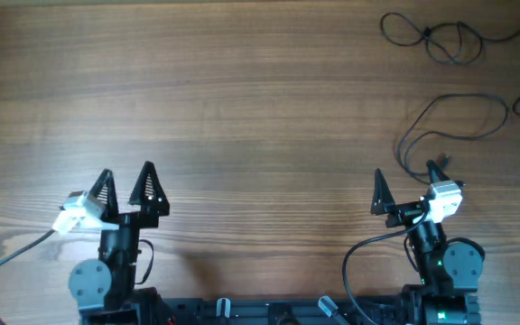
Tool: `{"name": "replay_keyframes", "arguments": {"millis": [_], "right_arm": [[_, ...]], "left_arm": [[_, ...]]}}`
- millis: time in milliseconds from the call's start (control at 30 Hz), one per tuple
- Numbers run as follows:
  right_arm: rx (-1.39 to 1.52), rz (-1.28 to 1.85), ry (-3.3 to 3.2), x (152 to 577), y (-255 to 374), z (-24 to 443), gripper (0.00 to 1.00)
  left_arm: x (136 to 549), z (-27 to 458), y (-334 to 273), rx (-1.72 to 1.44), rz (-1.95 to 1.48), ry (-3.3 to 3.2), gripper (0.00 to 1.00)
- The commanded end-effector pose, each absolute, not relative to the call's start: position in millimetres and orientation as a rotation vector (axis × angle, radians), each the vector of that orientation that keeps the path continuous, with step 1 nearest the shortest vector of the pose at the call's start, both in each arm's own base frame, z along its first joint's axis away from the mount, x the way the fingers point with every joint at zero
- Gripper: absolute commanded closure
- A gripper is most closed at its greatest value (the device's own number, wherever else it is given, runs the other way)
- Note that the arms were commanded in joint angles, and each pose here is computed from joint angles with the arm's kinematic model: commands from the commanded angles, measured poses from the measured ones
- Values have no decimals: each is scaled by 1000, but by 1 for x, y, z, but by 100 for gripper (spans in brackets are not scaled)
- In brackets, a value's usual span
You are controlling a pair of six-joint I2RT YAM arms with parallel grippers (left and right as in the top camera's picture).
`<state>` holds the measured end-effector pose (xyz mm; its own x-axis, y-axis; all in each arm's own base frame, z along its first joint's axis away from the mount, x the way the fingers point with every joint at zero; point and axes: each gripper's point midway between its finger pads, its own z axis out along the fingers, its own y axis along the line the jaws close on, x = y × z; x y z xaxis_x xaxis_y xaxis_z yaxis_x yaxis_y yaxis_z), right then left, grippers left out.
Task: Untangle cables
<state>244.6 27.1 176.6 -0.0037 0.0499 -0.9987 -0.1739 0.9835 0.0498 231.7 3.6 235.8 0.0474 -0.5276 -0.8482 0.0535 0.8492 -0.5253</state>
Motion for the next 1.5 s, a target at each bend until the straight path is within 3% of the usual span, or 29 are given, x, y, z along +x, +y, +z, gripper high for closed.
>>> {"name": "replay_keyframes", "arguments": {"millis": [0, 533, 1000, 1167, 1467], "right_arm": [[-102, 164, 1553, 244, 27, 179, 0], [-103, 164, 1553, 244, 27, 179, 0], [-103, 164, 1553, 244, 27, 179, 0], [-103, 164, 1553, 244, 27, 179, 0], [-103, 164, 1553, 244, 27, 179, 0]], "left_arm": [[237, 213, 5, -420, -461, 1492, 0], [246, 158, 6, -350, -351, 1614, 0], [246, 160, 1, -332, -367, 1612, 0], [245, 159, -19, -267, -425, 1630, 0], [244, 159, -30, 67, -184, 1639, 0]]}}
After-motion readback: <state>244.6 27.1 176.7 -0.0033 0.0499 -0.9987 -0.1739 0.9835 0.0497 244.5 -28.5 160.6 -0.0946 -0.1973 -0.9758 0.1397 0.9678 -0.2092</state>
